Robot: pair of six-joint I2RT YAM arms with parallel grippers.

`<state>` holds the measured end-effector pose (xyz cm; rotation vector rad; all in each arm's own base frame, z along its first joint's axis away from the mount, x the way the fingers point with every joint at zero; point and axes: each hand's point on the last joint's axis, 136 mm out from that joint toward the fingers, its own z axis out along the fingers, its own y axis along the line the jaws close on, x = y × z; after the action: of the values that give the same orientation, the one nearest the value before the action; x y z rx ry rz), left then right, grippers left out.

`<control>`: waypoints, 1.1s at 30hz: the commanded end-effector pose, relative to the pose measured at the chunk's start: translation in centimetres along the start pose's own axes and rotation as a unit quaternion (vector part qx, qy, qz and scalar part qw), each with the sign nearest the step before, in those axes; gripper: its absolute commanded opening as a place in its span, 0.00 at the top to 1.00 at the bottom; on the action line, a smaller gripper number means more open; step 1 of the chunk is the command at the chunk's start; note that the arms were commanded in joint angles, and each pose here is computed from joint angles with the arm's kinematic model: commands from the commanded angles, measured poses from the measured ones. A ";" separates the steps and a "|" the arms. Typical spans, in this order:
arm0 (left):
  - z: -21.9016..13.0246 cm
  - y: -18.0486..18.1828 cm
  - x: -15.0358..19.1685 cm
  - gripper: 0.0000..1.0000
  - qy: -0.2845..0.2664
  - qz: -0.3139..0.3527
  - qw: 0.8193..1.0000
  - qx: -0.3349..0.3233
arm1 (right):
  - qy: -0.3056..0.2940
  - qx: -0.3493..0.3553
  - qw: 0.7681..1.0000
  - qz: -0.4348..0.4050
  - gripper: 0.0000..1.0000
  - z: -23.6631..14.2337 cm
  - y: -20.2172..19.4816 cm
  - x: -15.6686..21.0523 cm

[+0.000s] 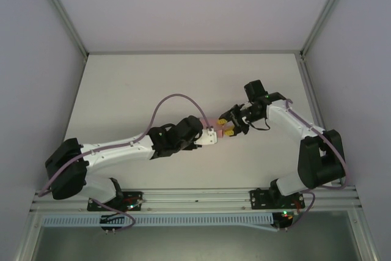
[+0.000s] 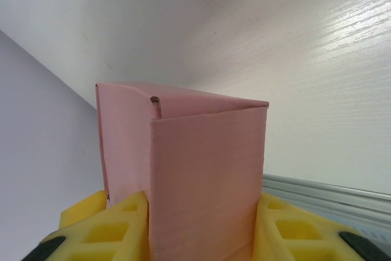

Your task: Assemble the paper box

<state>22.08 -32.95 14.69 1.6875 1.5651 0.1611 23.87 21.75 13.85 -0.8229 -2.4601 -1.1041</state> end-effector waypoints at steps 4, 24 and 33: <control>-0.4 1.1 -2.2 0.54 -0.049 -0.015 0.999 -0.004 | 0.040 -0.031 0.999 -0.013 0.48 0.2 1.1 2.5; 1.2 -4.2 6.2 0.54 0.130 -0.074 0.953 0.262 | -0.441 0.020 0.830 -0.341 0.00 -13.2 1.8 -5.1; 2.7 -2.8 7.3 0.51 0.150 -0.111 0.933 0.308 | -0.343 -0.059 0.804 -0.482 0.00 -9.2 3.2 -1.8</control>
<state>24.70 -29.17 9.11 1.9232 2.1089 -0.1584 27.57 13.88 18.91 -0.1872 -3.6327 -1.3136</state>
